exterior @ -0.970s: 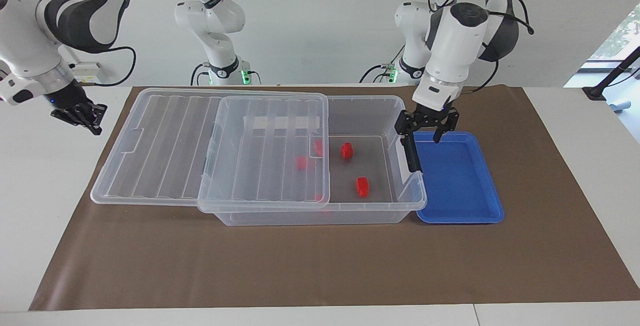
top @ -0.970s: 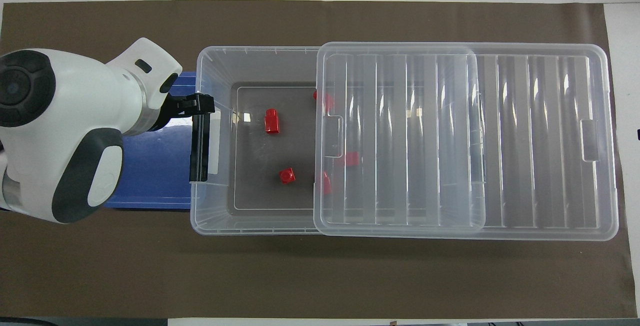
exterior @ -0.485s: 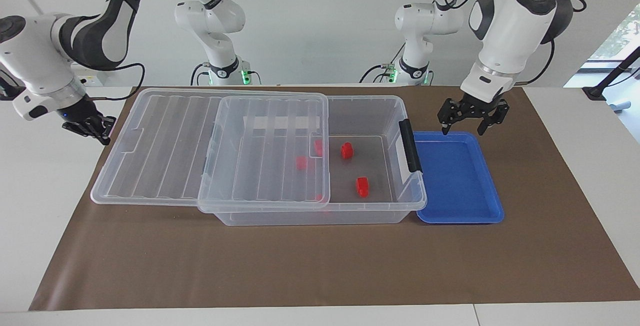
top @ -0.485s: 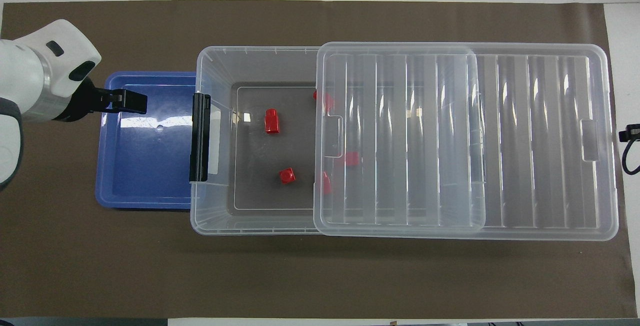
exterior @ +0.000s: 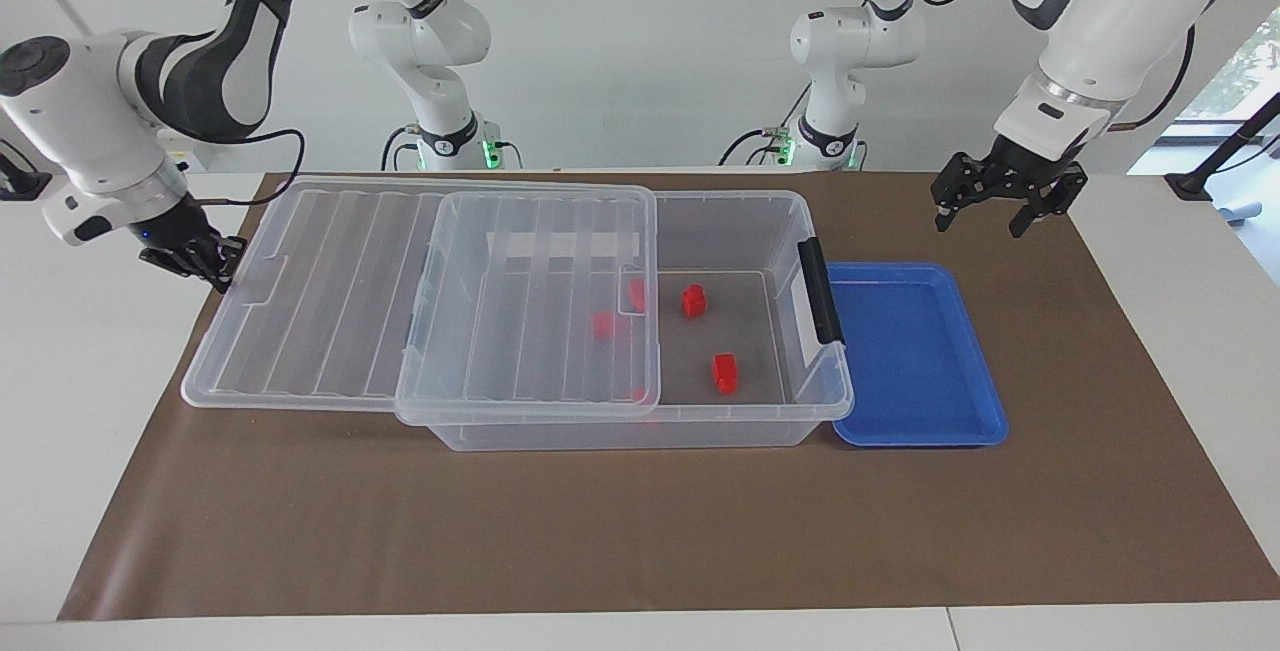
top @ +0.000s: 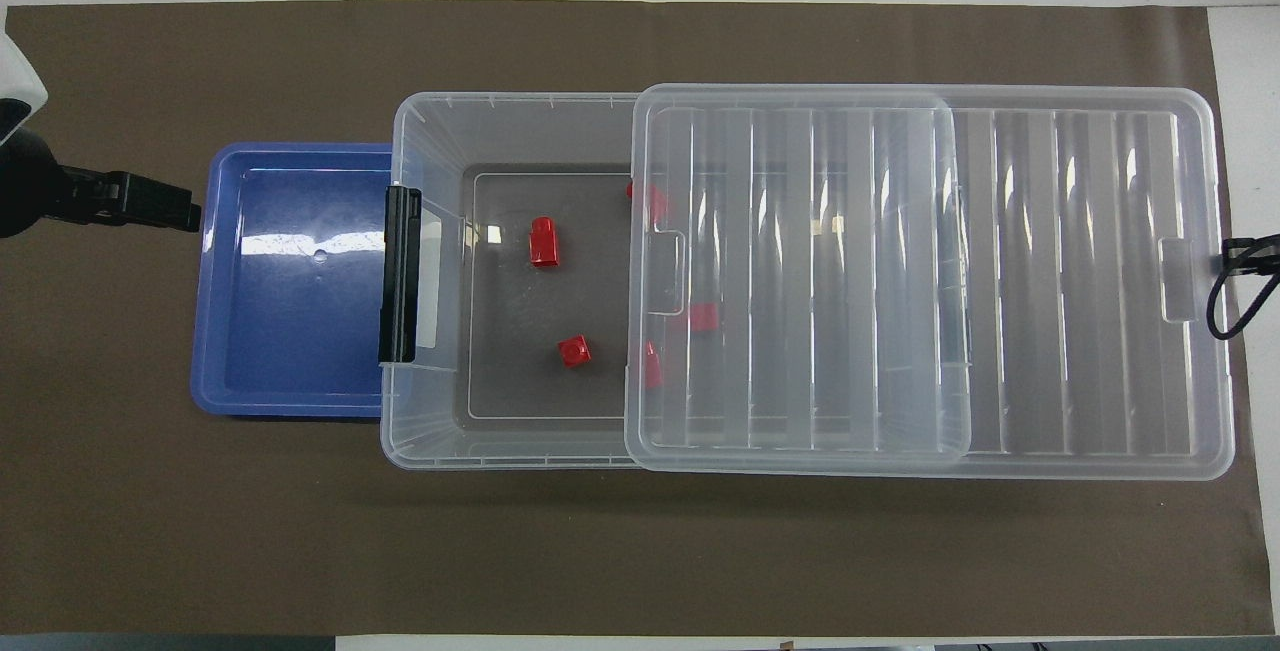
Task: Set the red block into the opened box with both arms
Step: 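Slide the lid back over the box with the right gripper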
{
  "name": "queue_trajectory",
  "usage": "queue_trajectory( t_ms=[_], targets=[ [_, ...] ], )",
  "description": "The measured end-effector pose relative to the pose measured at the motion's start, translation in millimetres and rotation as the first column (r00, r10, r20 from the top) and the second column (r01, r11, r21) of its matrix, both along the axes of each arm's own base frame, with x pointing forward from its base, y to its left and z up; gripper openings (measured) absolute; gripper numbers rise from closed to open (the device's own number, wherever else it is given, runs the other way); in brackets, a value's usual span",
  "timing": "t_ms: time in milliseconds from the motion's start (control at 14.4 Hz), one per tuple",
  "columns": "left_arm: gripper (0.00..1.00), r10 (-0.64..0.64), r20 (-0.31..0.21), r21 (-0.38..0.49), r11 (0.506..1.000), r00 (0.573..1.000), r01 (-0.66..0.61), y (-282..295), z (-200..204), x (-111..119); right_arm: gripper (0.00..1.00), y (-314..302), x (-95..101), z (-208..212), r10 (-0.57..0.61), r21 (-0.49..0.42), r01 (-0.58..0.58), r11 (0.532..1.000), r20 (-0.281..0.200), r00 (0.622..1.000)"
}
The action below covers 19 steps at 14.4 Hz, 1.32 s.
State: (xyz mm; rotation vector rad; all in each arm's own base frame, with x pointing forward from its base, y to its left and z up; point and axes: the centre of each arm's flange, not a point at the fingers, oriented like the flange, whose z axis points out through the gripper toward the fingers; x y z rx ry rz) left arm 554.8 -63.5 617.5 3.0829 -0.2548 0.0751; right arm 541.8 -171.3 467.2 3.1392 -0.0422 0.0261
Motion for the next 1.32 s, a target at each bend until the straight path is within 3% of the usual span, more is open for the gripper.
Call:
queue_trajectory(
  t_ms=[762,1317],
  targets=[
    [1.00,-0.009,-0.070,0.006,1.000,0.997,0.009,-2,-2,-8,0.01,116,22.2,-4,-0.102,0.009,0.103,0.995,-0.009,0.995],
    [1.00,-0.012,-0.105,0.010,1.000,0.994,0.013,-2,-5,-13,0.01,189,24.5,-4,-0.175,0.012,0.175,0.984,-0.010,0.984]
  ],
)
